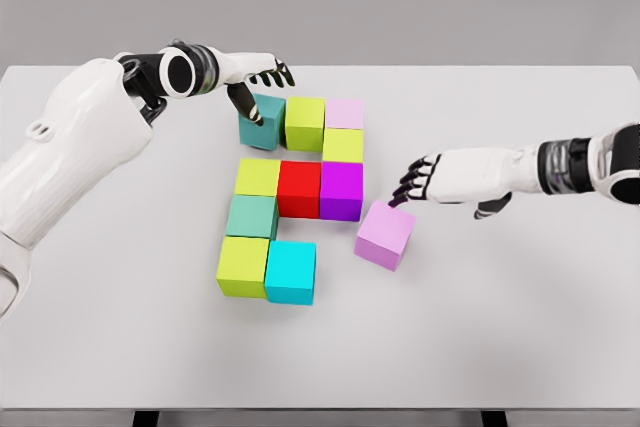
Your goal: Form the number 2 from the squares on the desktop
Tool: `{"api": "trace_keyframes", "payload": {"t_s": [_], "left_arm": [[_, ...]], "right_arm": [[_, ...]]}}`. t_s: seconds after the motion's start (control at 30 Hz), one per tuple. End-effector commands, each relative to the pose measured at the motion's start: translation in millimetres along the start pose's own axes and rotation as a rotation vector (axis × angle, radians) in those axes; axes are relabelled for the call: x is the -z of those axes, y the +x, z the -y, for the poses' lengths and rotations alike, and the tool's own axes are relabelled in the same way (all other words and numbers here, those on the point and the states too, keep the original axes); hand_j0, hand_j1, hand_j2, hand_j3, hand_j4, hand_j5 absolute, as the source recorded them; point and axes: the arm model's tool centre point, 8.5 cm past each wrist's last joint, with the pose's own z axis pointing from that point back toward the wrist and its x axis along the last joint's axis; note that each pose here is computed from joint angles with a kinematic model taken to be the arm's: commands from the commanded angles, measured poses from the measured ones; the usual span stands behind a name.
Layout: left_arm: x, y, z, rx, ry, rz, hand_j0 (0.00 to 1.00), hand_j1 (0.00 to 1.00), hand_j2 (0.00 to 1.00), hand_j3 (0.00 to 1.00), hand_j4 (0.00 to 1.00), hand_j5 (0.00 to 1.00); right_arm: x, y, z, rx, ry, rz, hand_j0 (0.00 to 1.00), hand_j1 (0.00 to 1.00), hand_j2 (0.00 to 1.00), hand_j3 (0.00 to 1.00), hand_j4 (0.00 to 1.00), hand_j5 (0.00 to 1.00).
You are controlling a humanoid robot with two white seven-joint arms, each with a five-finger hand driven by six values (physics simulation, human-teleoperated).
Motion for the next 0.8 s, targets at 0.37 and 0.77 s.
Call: {"api": "trace_keyframes", "payload": {"t_s": [0.37, 0.77], "left_arm": [[8.3, 3.0, 7.1, -0.008, -0.019, -0.003, 0.82, 0.82, 0.82, 0.82, 0.82, 0.82], [5.6, 8.5, 4.4, 0.007, -0.013, 0.028, 1.0, 1.0, 1.0, 1.0, 1.0, 1.0]], "right_arm": [[11.5, 30.5, 8.5, -0.055, -0.01, 0.084, 1.0, 1.0, 1.0, 1.0, 1.0, 1.0], [-17.5, 7.5, 22.1, -0.069, -0.019, 0.002, 1.0, 1.0, 1.0, 1.0, 1.0, 1.0]]}}
